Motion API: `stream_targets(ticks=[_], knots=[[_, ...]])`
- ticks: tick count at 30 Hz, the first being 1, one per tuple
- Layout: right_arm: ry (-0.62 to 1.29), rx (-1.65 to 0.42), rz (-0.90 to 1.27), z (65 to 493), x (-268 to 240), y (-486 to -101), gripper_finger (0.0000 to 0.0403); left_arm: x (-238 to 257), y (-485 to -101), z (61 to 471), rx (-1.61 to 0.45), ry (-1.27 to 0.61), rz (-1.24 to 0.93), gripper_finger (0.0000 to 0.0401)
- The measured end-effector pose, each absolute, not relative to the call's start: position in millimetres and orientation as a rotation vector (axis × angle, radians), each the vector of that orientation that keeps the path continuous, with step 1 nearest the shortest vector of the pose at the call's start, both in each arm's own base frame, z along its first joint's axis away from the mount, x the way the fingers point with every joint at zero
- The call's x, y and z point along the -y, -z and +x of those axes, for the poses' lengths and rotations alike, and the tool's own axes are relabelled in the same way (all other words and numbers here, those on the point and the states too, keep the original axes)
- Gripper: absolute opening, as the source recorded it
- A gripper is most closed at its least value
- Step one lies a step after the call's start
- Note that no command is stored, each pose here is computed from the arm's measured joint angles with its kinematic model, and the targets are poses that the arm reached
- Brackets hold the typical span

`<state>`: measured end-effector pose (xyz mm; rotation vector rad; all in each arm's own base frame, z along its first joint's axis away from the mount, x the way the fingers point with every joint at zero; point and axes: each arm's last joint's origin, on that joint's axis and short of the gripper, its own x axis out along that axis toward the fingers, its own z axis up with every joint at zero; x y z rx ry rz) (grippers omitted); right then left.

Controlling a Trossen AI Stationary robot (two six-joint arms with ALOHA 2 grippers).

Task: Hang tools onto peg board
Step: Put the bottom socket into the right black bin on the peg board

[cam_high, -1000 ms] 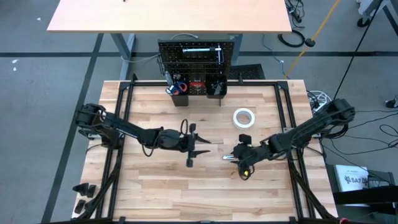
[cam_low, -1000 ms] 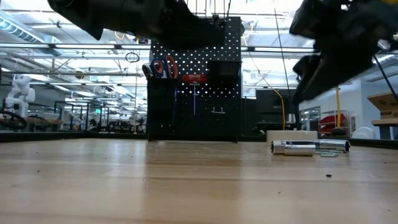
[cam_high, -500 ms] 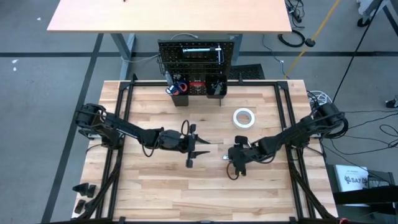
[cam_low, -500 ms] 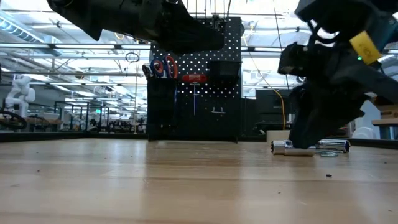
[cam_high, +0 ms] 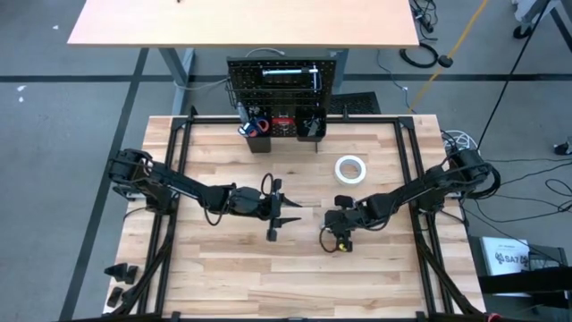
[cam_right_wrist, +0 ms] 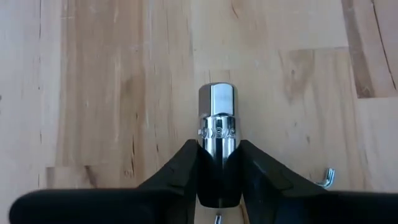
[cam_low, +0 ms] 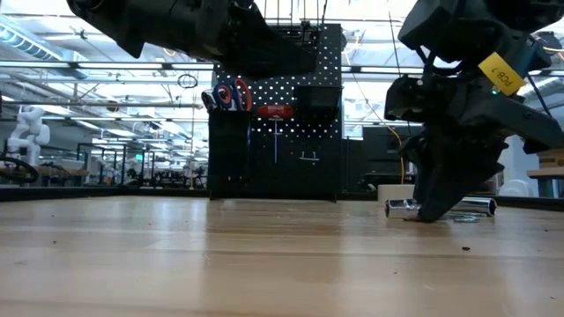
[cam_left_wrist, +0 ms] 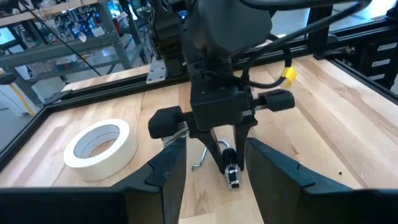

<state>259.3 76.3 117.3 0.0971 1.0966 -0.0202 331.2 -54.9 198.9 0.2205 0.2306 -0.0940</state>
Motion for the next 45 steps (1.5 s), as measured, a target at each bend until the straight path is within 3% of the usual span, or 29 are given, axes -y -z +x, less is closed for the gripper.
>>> stream_targets(ticks=[6,12,22,33,39,45], knots=[[0.036,-1.050,0.093,249,-72,-140,0.0079,55,-198,331,-0.239,0.100,0.239,0.0164],[0.051,-0.859,0.106,245,-73,-177,0.0079,62,-199,330,-0.205,0.262,0.293,0.0164],[-0.101,-0.558,0.137,246,-86,-218,0.0079,85,-208,327,-0.065,0.356,0.512,0.0164],[-0.212,-0.402,0.072,252,-96,-229,0.0079,86,-222,330,0.046,0.326,0.491,0.0164],[-0.214,-0.397,0.062,253,-96,-230,0.0079,80,-225,337,0.023,0.308,0.242,0.0164],[-0.223,-0.369,0.060,254,-97,-232,0.0079,78,-213,348,0.002,0.338,0.214,0.0164]])
